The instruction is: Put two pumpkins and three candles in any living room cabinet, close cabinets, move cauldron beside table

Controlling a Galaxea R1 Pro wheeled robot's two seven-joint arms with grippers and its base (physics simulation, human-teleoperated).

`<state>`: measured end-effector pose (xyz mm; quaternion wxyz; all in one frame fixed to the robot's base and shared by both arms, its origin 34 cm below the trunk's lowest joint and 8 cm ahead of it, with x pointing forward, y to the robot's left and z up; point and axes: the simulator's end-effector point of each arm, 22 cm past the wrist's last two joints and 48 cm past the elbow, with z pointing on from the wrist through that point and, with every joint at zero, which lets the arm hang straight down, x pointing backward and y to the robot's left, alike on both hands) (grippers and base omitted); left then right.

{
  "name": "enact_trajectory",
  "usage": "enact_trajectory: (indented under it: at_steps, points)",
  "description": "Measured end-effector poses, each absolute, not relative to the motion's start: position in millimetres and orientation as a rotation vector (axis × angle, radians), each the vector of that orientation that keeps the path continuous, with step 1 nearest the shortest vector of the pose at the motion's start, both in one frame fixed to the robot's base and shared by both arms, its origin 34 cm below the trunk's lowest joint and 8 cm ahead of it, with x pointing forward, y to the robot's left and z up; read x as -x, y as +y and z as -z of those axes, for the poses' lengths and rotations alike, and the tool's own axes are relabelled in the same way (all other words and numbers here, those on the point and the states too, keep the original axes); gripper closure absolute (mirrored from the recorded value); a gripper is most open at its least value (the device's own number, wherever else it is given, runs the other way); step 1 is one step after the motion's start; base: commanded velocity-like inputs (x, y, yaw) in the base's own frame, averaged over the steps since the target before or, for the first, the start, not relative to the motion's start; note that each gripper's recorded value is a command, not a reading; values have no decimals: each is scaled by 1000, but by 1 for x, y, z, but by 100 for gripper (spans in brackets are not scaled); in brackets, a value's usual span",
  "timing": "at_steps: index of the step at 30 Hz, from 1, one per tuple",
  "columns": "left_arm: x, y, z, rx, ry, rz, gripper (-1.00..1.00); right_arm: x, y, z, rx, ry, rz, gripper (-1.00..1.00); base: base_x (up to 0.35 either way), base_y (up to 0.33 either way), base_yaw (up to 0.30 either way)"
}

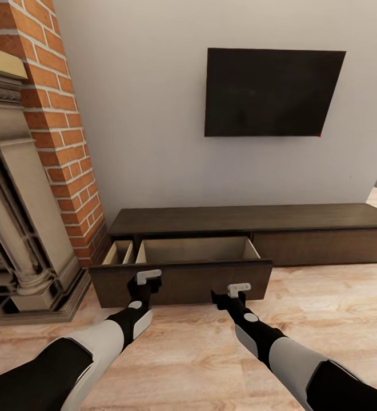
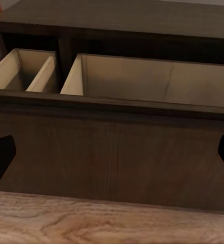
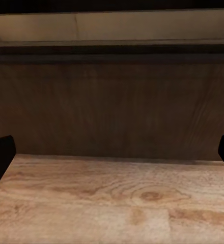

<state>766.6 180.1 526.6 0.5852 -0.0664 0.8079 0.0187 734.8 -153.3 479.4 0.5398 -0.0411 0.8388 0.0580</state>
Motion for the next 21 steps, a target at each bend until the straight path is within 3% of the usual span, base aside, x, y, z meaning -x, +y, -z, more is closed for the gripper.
enact_trajectory:
  at_steps: [21]
  points:
    - [-763, 168, -495, 126, 1848, 7, -100, -737, -128, -469, 99, 1892, -204, -100, 0, 0, 0]
